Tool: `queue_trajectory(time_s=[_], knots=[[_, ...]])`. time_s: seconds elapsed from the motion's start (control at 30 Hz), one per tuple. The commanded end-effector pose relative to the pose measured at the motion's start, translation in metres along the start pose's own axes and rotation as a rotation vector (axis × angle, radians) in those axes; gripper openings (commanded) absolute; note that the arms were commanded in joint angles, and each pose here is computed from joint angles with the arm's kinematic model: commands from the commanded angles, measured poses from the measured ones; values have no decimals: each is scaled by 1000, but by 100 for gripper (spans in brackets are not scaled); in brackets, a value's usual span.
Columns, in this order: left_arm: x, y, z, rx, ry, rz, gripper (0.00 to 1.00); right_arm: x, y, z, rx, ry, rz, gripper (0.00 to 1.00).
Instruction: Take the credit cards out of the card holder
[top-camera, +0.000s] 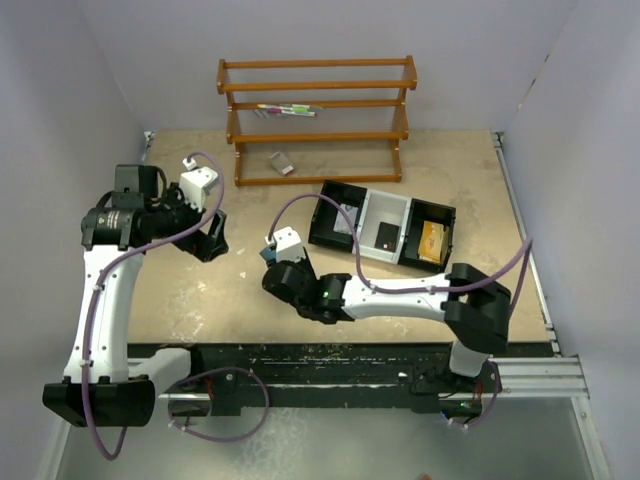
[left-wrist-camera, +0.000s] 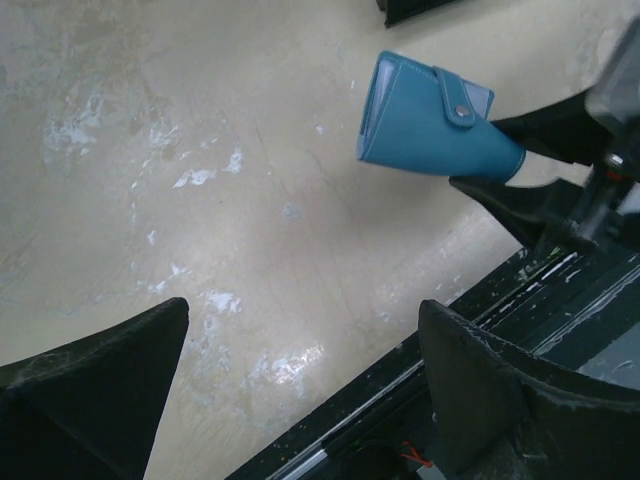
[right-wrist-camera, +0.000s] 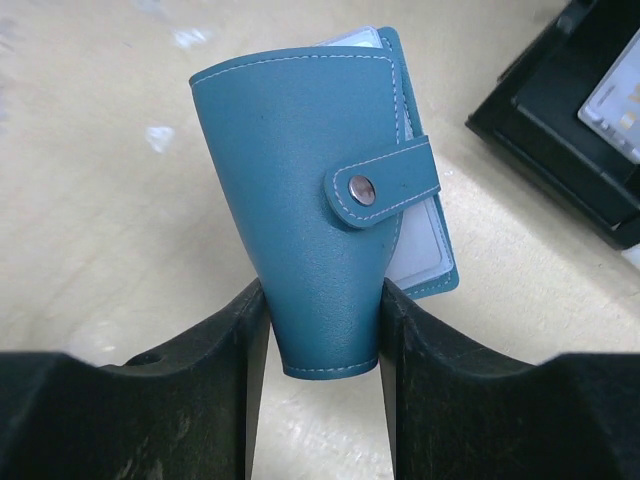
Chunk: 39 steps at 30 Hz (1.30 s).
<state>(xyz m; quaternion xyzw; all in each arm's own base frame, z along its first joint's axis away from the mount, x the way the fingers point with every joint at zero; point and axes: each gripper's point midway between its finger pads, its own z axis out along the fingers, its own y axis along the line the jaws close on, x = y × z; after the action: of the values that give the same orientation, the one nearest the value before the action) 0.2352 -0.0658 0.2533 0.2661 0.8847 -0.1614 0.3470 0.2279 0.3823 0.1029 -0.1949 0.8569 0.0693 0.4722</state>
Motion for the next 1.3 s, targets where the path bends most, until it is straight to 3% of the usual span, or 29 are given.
queue_trajectory(time_s=[0.0,0.2,0.3,0.47,0.57,0.63,0.87,1.1,1.27], knots=[[-27,-15,-7,84,-70,-54,99,-84,5,-47,-32,-231,103,46],[-42,-45,-13,246,-118,-130,99,-152,18,-102,-135,-406,144,48],[-53,-57,-21,308,-153,-149,100,-167,27,-121,-164,-449,155,49],[-67,-80,-36,431,-192,-188,92,-183,38,-142,-184,-497,167,50],[-69,-90,-43,482,-203,-196,81,-188,45,-149,-191,-514,157,50],[-69,-94,-46,500,-207,-194,69,-192,49,-156,-201,-528,156,50],[-61,-97,-46,522,-173,-199,3,-188,49,-166,-252,-521,169,57],[-65,-105,-55,560,-180,-211,0,-177,54,-166,-474,-409,237,77],[-71,-107,-67,525,-212,-140,0,-182,35,-182,-882,-365,329,84]])
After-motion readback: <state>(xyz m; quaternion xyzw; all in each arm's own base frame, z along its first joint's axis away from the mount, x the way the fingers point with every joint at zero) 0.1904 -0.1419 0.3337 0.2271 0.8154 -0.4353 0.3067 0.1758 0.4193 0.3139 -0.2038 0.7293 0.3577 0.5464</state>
